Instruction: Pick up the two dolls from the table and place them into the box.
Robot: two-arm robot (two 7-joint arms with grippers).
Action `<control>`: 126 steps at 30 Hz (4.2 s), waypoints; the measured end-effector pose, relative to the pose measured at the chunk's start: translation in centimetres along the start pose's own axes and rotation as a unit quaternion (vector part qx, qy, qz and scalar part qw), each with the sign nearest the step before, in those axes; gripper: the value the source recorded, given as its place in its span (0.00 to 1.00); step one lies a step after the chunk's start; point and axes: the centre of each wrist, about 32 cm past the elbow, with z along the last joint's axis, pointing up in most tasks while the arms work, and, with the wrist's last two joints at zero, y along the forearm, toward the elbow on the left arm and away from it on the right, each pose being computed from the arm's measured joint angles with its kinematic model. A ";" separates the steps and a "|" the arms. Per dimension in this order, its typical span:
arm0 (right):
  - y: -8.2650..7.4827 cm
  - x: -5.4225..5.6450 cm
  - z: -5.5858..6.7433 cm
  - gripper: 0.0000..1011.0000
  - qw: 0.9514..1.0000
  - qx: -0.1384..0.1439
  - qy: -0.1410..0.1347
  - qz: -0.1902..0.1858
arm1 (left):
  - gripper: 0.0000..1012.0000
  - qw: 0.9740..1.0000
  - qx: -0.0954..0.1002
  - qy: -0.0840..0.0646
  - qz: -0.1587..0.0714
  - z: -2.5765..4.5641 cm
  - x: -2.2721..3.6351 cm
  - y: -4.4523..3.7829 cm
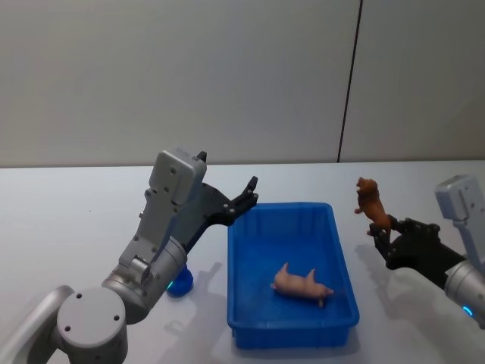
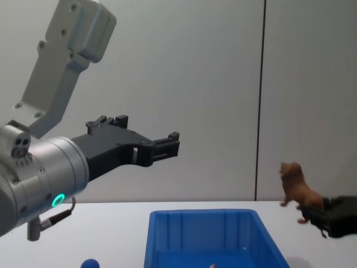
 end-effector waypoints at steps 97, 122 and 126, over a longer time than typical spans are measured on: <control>-3.2 2.0 1.1 0.99 0.995 0.032 0.036 0.093 | 0.99 0.986 0.148 0.055 0.047 -3.53 0.19 5.87; -3.2 2.0 1.1 0.99 0.995 0.032 0.036 0.092 | 0.99 0.979 0.186 0.076 0.017 -8.08 2.03 4.83; -3.2 2.0 1.1 0.99 0.995 0.032 0.036 0.092 | 0.99 0.978 0.190 0.079 0.014 -8.64 2.17 4.72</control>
